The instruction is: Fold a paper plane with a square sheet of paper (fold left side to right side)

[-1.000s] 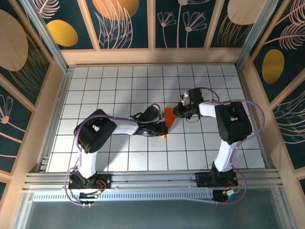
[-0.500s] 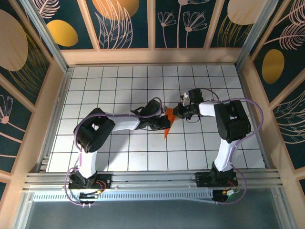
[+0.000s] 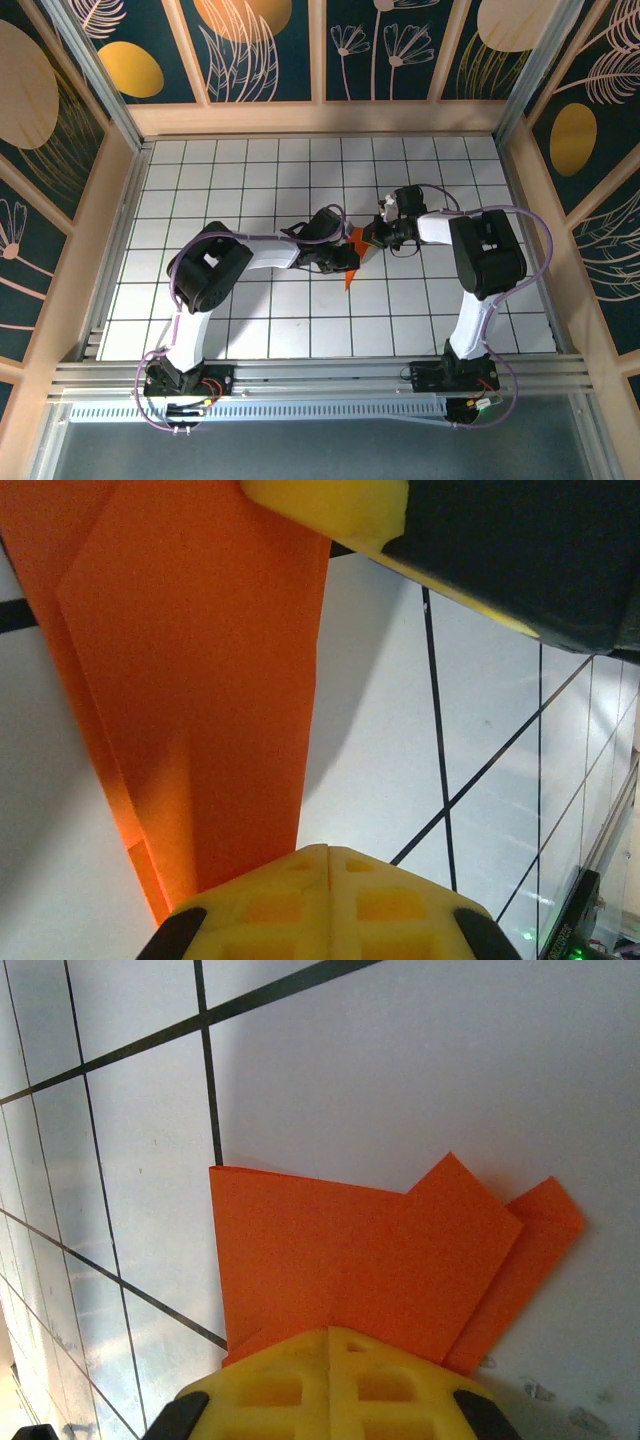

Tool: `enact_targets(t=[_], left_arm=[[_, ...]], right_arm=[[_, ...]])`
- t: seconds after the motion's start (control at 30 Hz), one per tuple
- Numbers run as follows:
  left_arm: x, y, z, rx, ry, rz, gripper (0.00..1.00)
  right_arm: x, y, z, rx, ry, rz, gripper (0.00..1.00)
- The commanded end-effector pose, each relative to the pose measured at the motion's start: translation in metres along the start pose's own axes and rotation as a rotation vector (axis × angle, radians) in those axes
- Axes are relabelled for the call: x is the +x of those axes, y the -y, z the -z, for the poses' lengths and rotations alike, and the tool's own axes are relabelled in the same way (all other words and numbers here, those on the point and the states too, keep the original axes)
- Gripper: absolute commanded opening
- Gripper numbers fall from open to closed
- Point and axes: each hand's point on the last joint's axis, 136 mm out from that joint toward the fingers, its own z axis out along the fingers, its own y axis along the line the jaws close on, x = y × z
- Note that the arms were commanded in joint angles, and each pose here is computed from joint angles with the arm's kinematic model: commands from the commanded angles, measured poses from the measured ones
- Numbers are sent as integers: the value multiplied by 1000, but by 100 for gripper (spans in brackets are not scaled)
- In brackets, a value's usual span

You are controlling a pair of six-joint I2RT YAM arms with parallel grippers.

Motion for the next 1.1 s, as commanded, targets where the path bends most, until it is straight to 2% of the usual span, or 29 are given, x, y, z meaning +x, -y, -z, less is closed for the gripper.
enact_targets(t=[0.0, 0.47, 1.07], left_arm=[[5, -4, -5, -7, -39, -11, 0], [30, -21, 0, -52, -102, -55, 1], [45, -13, 19, -37, -96, -152, 5]], right_arm=[[17, 38, -8, 141, -48, -39, 0], [19, 44, -10, 162, -60, -44, 0], [22, 48, -11, 173, -70, -52, 0]])
